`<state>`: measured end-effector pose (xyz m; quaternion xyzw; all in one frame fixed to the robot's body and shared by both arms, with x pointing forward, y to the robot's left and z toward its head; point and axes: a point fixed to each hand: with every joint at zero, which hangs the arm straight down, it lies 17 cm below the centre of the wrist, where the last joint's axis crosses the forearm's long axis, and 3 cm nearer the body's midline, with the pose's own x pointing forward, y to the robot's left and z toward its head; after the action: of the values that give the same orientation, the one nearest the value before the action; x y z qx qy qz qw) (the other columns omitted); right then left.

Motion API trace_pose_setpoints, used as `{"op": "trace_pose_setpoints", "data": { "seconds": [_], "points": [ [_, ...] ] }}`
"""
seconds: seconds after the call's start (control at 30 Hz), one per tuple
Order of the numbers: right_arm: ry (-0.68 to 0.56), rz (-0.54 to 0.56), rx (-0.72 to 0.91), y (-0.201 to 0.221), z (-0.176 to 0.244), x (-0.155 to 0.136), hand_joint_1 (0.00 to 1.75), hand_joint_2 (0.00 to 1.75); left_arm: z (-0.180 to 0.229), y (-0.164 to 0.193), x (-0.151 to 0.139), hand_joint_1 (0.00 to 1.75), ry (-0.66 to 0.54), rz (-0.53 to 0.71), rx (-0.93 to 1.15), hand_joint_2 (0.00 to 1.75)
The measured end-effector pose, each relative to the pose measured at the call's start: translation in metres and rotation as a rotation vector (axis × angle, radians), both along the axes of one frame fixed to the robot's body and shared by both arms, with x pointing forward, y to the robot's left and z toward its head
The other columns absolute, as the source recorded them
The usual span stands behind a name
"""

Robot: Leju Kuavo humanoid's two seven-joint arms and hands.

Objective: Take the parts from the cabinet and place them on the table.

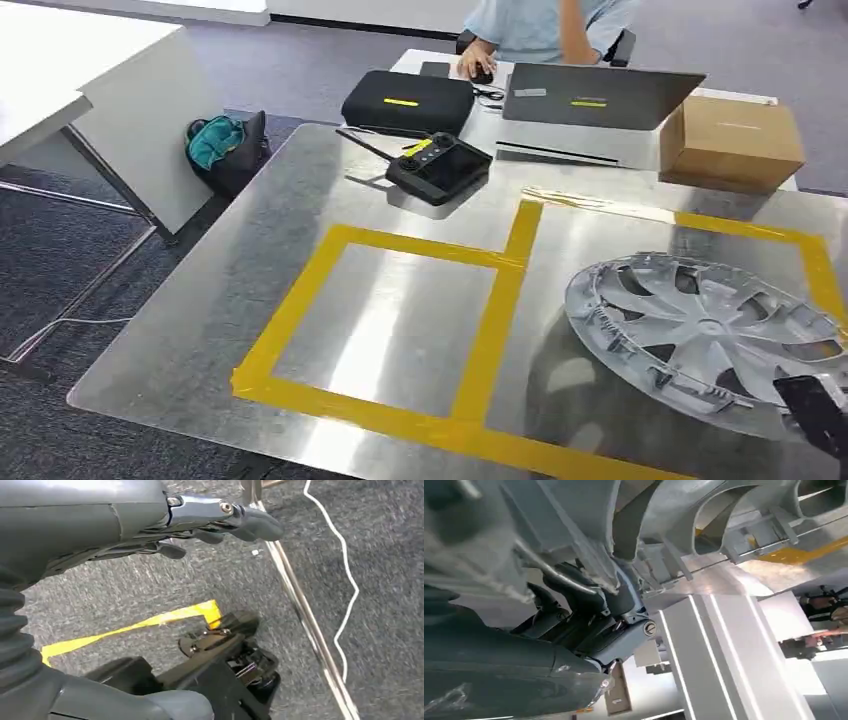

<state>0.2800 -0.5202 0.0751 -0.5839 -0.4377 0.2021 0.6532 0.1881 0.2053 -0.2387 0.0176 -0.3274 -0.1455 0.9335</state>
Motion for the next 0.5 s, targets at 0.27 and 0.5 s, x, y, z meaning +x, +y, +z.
{"op": "trace_pose_setpoints", "data": {
  "seconds": [0.27,0.5],
  "points": [
    [0.000,0.026,-0.001,0.008,-0.005,0.014,0.00,1.75,0.000,-0.002,0.000,0.00,0.008,-0.013,-0.005,1.75],
    [-0.043,0.040,0.059,0.019,-0.005,0.018,0.00,0.00,0.000,0.002,0.002,0.00,-0.003,0.010,0.010,0.00]
  ]
}}
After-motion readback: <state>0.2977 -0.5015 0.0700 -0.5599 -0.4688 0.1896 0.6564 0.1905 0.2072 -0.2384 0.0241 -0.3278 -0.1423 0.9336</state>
